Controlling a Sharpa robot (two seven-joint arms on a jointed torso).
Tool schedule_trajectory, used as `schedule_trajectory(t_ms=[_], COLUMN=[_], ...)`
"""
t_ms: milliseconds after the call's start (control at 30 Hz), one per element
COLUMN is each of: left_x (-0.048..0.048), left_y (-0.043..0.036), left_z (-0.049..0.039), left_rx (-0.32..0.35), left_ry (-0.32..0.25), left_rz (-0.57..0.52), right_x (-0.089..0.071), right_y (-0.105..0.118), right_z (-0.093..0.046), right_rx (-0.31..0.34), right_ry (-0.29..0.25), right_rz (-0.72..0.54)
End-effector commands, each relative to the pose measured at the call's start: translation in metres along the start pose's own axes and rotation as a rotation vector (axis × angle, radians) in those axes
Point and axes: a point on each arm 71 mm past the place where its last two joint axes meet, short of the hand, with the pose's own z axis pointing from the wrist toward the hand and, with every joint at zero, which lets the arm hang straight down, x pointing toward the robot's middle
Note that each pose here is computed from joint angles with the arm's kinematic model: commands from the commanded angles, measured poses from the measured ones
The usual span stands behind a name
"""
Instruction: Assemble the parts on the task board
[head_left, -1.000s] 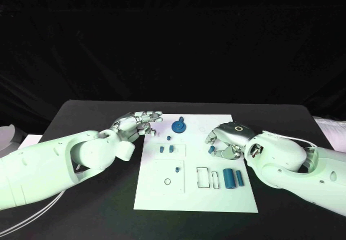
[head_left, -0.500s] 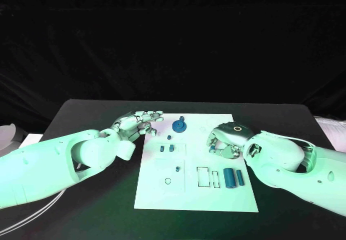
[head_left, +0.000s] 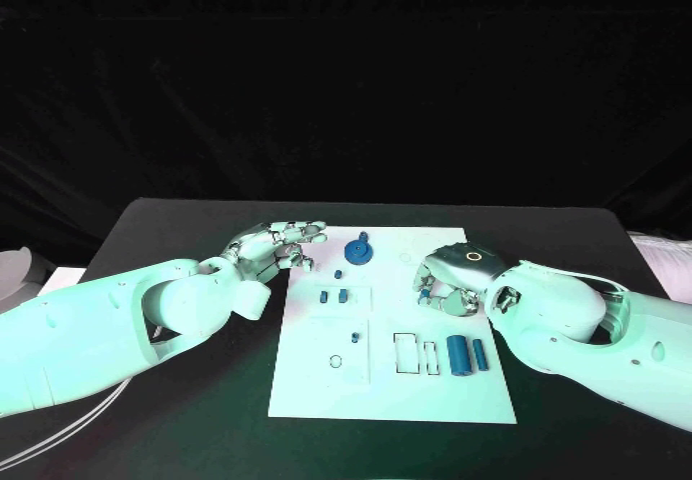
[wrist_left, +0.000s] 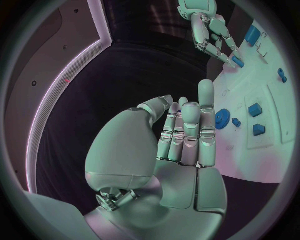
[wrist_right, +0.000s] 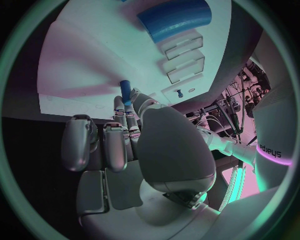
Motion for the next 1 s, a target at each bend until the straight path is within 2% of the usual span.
schedule_trajectory(t_ms=[33, 300, 533, 1000], left_x=[0.0021, 0.0011, 0.0009, 0.0002], left_y=[-0.0002, -0.0002, 0.0, 0.0003], left_z=[0.0001, -0.0001, 0.0001, 0.0002], left_rx=[0.001, -0.001, -0.004, -0.007], left_ry=[0.023, 0.02, 0.019, 0.013], left_rz=[-0.003, -0.002, -0.001, 0.0], right_x=[0.007, 0.008, 0.008, -0.002], right_y=[0.0, 0.001, 0.002, 0.005], right_z=[-0.001, -0.001, -0.001, -0.004], right_rx=[0.003, -0.001, -0.019, -0.05], right_ry=[0.036, 0.035, 0.014, -0.088], right_rz=[-0.021, -0.018, -0.01, 0.018])
